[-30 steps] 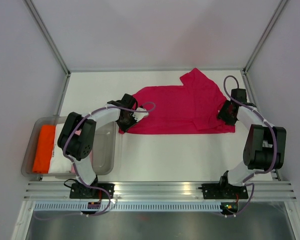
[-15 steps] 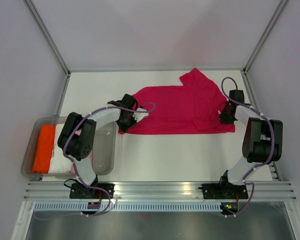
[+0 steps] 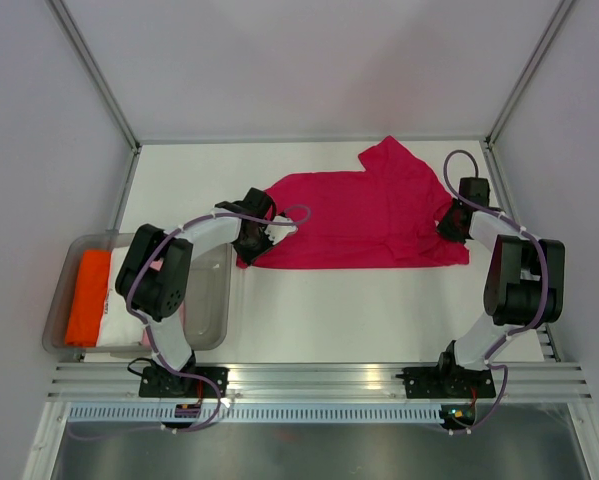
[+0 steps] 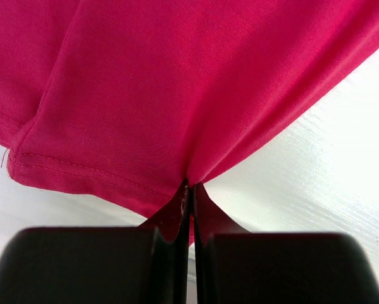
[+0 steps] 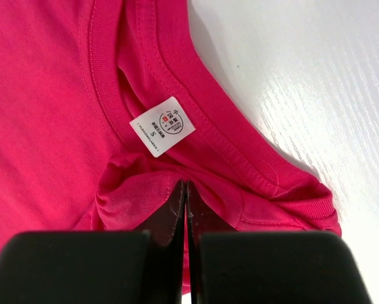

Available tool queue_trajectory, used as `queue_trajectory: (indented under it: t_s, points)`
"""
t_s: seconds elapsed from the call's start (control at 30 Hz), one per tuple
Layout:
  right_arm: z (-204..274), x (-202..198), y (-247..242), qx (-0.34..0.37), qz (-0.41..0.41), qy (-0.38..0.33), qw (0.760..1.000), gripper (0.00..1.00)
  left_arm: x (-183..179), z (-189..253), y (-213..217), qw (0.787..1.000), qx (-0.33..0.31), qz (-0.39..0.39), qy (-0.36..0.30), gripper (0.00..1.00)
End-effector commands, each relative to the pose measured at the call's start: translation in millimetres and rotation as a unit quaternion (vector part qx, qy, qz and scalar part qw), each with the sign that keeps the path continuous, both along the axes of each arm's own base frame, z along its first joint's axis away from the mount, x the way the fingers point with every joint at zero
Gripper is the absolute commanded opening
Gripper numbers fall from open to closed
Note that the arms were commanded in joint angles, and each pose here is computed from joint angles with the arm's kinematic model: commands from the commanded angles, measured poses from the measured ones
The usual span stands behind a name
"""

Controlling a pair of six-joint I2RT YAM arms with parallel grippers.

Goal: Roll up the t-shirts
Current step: Fold the tshirt

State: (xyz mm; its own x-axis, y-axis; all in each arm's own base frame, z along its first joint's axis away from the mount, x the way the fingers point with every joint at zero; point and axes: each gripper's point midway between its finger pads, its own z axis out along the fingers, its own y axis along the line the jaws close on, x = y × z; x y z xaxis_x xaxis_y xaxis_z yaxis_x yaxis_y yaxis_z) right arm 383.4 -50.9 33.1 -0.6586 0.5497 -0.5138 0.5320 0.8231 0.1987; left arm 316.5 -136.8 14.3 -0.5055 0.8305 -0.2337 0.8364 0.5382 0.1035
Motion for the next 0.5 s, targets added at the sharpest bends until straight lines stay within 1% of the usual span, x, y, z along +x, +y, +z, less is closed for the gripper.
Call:
queue_trajectory:
  t_s: [0.0, 0.13, 0.17, 0.2, 0.23, 0.27, 0.3, 0.33, 0.37, 0.4, 0.43, 0.47]
  points:
    - [11, 17, -8, 0.004, -0.016, -0.033, 0.999, 0.0, -1, -1, 5, 1.0, 0.016, 0.003, 0.01, 0.02]
    - [-10, 5, -7, 0.014, -0.017, 0.005, 1.0, 0.0, -3, -1, 4, 1.0, 0.01, 0.001, 0.014, 0.02]
    - [-12, 2, -7, 0.013, -0.017, 0.011, 1.0, 0.03, -6, 0, 4, 1.0, 0.008, -0.001, 0.015, 0.03]
    - [-10, 0, -9, 0.007, -0.015, 0.012, 1.0, 0.07, -5, 2, 3, 1.0, 0.006, -0.002, 0.015, 0.06]
    - [-9, -1, -9, 0.004, -0.014, 0.012, 1.0, 0.11, -6, 3, 2, 1.0, 0.003, -0.003, 0.016, 0.12]
    - [-5, -2, -9, 0.002, -0.01, 0.013, 1.0, 0.2, -6, 7, 1, 1.0, 0.0, -0.003, 0.017, 0.15]
    - [1, -1, -11, -0.005, -0.003, 0.009, 1.0, 0.24, -5, 9, 0, 1.0, -0.003, -0.001, 0.017, 0.18]
    - [10, 5, -13, -0.012, 0.0, 0.002, 1.0, 0.27, -5, 12, -2, 1.0, -0.009, -0.003, 0.018, 0.23]
    - [13, 2, -16, -0.018, 0.0, 0.01, 1.0, 0.3, -1, 18, -6, 1.0, -0.016, -0.003, 0.012, 0.25]
    - [23, 3, -21, -0.034, -0.004, 0.005, 0.999, 0.31, -3, 22, -7, 1.0, -0.019, 0.001, 0.018, 0.26]
    - [32, 3, -27, -0.049, -0.004, 0.004, 0.999, 0.34, 1, 29, -13, 0.999, -0.031, 0.001, 0.016, 0.3]
    - [38, 3, -30, -0.058, -0.006, 0.003, 0.998, 0.35, 2, 34, -16, 0.999, -0.038, 0.001, 0.015, 0.32]
